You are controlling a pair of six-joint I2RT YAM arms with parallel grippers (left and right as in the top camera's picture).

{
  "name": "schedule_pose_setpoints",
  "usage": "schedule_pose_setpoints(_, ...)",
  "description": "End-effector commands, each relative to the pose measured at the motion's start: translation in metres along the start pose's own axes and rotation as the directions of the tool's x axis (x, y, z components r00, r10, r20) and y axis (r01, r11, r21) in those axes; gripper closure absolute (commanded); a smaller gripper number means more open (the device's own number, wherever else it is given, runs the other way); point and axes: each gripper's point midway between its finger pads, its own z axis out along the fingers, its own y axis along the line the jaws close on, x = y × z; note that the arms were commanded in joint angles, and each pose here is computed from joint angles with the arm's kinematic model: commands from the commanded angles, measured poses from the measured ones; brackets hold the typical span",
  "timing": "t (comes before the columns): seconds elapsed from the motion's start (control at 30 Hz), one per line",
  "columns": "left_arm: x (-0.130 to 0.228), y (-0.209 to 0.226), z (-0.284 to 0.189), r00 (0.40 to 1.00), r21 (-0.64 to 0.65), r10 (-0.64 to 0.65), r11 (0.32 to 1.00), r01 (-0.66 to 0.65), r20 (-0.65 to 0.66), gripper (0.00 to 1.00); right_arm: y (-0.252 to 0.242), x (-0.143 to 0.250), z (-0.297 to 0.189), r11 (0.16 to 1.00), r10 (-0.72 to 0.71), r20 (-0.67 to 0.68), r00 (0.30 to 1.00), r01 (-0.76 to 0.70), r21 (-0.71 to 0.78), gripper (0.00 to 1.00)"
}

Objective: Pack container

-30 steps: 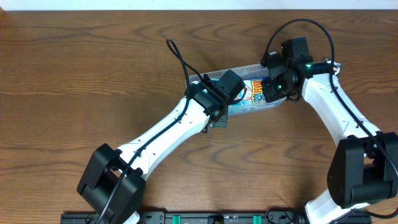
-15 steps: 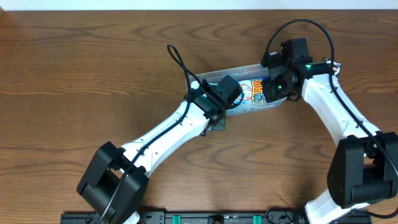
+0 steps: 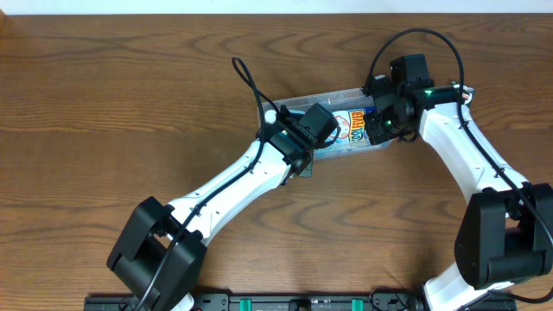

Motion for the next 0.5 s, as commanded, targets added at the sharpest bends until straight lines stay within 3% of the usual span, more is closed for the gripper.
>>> schedule_pose_setpoints(0.0, -0.004, 0.012, 0.007, 1.0, -0.043, -0.012, 0.999, 0.013, 0.005, 0.94, 0.001, 0.005, 0.005, 1.0, -0.004, -0.021, 1.0, 0.004, -0.003, 0.99)
schedule_pose_setpoints(0.47, -0.015, 0.033, 0.012, 0.998, -0.061, -0.055, 0.997, 0.055, 0.004, 0.93, 0.005, 0.009, 0.005, 1.0, 0.005, -0.036, 0.999, -0.006, -0.018, 0.99)
